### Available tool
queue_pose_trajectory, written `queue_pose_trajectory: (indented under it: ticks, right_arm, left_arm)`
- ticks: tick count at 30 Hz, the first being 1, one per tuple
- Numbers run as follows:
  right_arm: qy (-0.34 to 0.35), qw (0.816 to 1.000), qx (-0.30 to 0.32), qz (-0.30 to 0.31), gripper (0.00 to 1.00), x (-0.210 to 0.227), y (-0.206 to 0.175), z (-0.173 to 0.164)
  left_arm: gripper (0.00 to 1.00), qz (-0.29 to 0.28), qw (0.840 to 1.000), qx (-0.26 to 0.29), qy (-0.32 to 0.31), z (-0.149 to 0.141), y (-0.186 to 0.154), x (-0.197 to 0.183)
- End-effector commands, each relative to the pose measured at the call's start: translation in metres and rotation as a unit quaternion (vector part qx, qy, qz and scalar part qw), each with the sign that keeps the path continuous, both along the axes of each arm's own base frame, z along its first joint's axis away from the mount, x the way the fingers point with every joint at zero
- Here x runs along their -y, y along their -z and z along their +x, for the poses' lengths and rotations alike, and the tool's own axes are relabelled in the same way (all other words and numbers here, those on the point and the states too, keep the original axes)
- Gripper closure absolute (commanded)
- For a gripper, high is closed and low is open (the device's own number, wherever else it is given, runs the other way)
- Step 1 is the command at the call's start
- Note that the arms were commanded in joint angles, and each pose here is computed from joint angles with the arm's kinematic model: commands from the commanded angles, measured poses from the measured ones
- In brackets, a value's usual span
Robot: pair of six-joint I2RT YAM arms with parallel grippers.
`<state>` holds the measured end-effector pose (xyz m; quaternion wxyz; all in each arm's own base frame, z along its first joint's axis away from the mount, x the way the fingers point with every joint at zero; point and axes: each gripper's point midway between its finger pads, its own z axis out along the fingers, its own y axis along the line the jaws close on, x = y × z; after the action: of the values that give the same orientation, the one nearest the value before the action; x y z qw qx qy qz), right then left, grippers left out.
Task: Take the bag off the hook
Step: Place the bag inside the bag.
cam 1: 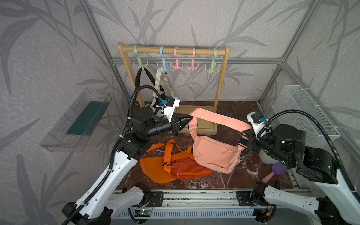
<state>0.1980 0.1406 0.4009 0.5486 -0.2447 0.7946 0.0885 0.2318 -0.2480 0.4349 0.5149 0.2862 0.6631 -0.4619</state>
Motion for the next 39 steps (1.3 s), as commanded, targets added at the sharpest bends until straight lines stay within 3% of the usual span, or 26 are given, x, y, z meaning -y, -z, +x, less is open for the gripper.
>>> queue_pose_trajectory:
  ticks: [1,6,11,20,28,29,34,36,39]
  right_arm:
    - [0.031,0.999,0.000,-0.007,1.00,0.003,0.015,0.009]
    - [0.058,0.998,-0.016,-0.026,1.00,-0.003,0.058,0.024]
    - [0.084,0.994,-0.050,-0.041,0.96,-0.007,0.103,0.032]
    - [0.120,0.986,-0.099,-0.057,0.91,-0.002,0.165,0.032]
    - [0.125,0.984,-0.114,-0.058,0.68,0.000,0.178,0.030]
    - [0.127,0.984,-0.113,-0.058,0.65,0.002,0.177,0.030]
    - [0.133,0.984,-0.104,-0.054,0.47,0.005,0.172,0.030]
    - [0.137,0.984,-0.100,-0.054,0.42,0.007,0.169,0.031]
    - [0.147,0.983,-0.092,-0.055,0.36,0.011,0.164,0.032]
  left_arm:
    - [1.00,0.038,0.999,-0.031,-0.015,0.005,0.032,0.000]
    - [1.00,0.090,0.990,-0.094,-0.058,0.025,0.081,-0.004]
    - [1.00,0.117,0.980,-0.154,-0.052,0.032,0.118,0.003]
    - [1.00,0.139,0.969,-0.199,-0.053,0.039,0.162,0.008]
    - [1.00,0.157,0.956,-0.238,-0.063,0.042,0.184,0.007]
    - [0.96,0.157,0.956,-0.239,-0.065,0.043,0.185,0.007]
    - [0.53,0.158,0.957,-0.235,-0.069,0.042,0.182,0.005]
    - [0.43,0.158,0.957,-0.233,-0.074,0.042,0.181,0.003]
    - [0.36,0.160,0.956,-0.231,-0.080,0.041,0.179,0.000]
